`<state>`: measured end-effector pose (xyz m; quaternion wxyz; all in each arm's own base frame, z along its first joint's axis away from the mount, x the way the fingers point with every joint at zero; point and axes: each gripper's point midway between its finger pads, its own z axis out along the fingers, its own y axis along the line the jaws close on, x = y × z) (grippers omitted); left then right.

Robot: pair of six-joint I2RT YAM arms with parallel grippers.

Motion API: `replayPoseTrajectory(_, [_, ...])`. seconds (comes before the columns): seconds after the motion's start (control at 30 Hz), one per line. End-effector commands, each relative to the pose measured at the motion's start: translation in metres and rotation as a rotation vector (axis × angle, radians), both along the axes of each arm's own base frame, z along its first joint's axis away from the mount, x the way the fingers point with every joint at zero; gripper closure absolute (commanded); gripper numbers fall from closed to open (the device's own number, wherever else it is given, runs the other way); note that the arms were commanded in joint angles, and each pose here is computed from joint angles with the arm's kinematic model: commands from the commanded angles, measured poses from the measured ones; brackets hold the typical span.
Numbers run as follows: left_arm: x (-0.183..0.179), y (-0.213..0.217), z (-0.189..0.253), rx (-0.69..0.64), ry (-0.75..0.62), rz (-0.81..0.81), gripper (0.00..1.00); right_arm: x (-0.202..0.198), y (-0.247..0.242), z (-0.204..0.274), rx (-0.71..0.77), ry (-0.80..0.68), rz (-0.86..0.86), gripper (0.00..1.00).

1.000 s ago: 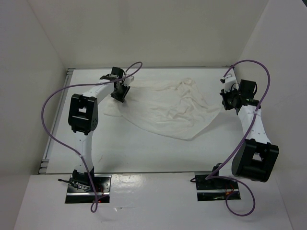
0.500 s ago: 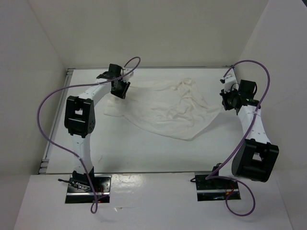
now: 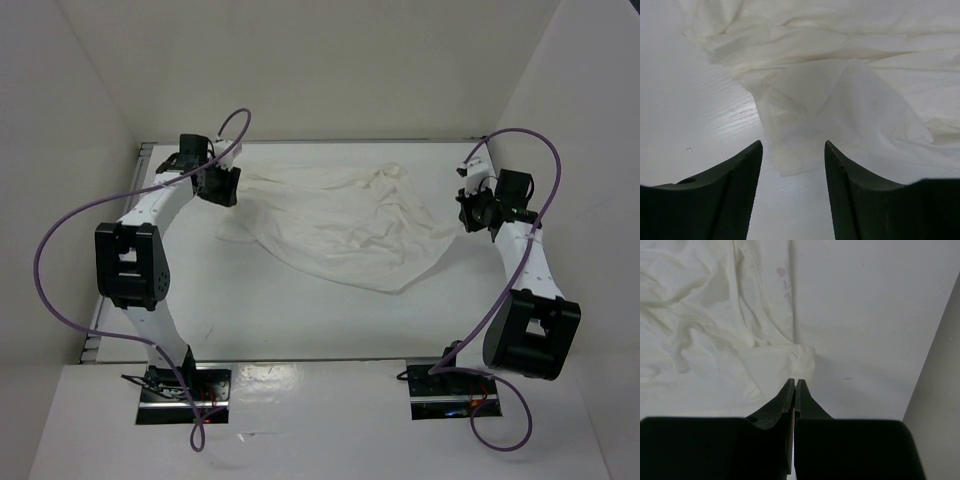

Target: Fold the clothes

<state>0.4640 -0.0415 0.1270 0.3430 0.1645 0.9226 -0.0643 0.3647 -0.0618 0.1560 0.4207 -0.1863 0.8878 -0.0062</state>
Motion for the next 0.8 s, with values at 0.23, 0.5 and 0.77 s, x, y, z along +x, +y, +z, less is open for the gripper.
replayPoseTrajectory(0.23, [-0.004,0.004,-0.053,-0.135,0.123,-0.069,0.72,0.003,-0.004,0.013,-0.013,-0.07,0.003,1.0])
replayPoseTrajectory(0.5, [-0.006,0.01,-0.07,-0.203,0.172,-0.067,0.63,0.001,-0.003,0.011,-0.01,-0.061,0.003,1.0])
replayPoseTrajectory(0.77, [-0.004,0.008,-0.085,-0.267,0.229,-0.084,0.6,-0.001,-0.004,0.01,-0.016,-0.059,-0.004,1.0])
